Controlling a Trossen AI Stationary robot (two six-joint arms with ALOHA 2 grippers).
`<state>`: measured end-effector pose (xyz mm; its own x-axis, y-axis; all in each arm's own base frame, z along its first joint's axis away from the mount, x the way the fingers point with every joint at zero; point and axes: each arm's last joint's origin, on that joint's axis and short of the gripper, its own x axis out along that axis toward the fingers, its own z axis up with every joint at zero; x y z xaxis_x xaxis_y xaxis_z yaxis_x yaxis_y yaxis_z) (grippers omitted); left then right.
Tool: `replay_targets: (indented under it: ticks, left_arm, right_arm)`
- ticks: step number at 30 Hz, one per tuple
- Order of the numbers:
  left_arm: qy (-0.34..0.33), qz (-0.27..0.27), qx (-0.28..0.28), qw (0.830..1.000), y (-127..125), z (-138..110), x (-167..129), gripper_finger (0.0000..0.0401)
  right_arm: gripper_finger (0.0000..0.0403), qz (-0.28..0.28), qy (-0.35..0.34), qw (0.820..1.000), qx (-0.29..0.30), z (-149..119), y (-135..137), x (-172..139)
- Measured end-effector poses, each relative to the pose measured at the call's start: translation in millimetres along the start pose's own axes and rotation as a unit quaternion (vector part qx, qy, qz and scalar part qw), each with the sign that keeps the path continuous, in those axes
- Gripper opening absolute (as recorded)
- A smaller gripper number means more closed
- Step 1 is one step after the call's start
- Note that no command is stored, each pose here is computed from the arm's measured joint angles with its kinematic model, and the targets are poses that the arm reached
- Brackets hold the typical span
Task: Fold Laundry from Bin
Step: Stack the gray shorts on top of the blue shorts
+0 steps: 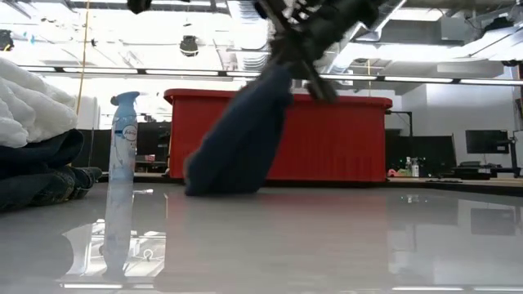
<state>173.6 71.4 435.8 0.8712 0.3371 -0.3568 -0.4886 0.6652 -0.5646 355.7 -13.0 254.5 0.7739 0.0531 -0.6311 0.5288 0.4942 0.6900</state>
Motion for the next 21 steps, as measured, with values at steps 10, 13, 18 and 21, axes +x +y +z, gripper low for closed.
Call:
replay_targets:
  ticks: [10,13,18,21]
  left_arm:
    - [0.011,0.03,0.009,0.999,7,-8,-28,0.0132]
    - [0.01,0.033,0.015,0.999,8,-10,-34,0.0132]
    - [0.005,0.034,0.019,0.999,8,-10,-41,0.0132]
    - [0.006,0.036,0.024,0.999,9,-11,-43,0.0132]
  right_arm:
    - [0.0026,0.041,0.018,0.997,-0.056,27,54,35]
    - [0.0026,0.061,0.01,0.996,-0.069,36,70,41]
    - [0.0026,0.098,0.005,0.992,-0.085,54,93,55]
    - [0.0026,0.121,0.005,0.988,-0.092,62,106,68]
